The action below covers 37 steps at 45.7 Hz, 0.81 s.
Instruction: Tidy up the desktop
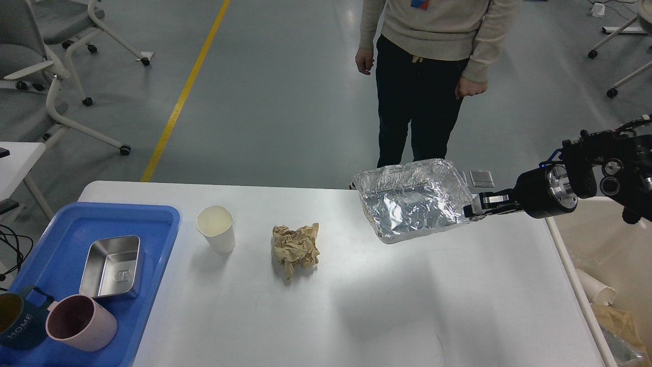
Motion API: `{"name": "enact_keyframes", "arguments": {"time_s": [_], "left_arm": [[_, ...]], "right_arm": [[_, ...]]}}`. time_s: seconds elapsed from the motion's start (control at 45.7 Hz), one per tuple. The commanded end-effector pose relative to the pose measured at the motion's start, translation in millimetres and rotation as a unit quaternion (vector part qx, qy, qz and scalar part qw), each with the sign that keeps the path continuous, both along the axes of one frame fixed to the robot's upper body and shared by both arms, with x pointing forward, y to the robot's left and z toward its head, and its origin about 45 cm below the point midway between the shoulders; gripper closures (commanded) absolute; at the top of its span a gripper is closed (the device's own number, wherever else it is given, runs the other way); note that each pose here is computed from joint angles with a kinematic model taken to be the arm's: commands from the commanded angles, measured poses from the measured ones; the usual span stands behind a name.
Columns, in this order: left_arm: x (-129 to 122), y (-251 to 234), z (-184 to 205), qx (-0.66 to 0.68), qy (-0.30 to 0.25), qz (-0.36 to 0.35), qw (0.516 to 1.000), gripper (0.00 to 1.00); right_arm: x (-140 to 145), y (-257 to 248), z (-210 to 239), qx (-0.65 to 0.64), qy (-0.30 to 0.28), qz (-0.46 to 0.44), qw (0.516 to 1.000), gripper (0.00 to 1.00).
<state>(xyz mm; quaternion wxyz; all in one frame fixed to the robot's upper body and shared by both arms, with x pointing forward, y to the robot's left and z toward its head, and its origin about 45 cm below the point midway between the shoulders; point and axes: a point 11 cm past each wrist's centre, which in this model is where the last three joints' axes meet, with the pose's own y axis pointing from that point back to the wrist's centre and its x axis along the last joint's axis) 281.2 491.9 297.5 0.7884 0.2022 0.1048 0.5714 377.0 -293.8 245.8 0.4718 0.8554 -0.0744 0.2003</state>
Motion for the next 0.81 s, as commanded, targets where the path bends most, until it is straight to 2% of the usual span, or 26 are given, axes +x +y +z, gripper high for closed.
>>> {"name": "enact_keyframes", "arguments": {"time_s": [0.0,0.263,0.613,0.788], "left_arm": [[-5,-12,-3,0.031,0.009,-0.037,0.999,0.04],[-11,-34,1,0.059,0.013,-0.11,0.992,0.04],[-14,-33,-4,0.059,0.018,-0.11,0.992,0.04],[-13,-27,-4,0.112,0.016,-0.112,0.987,0.04]], "right_arm": [[0,0,0,-0.001,0.001,0.001,1.0,1.0],[0,1,-1,-0.002,0.0,0.002,1.0,1.0],[0,3,-2,-0.002,0.0,0.004,1.0,1.0],[0,2,-2,-0.003,0.0,0.003,1.0,1.0]]}}
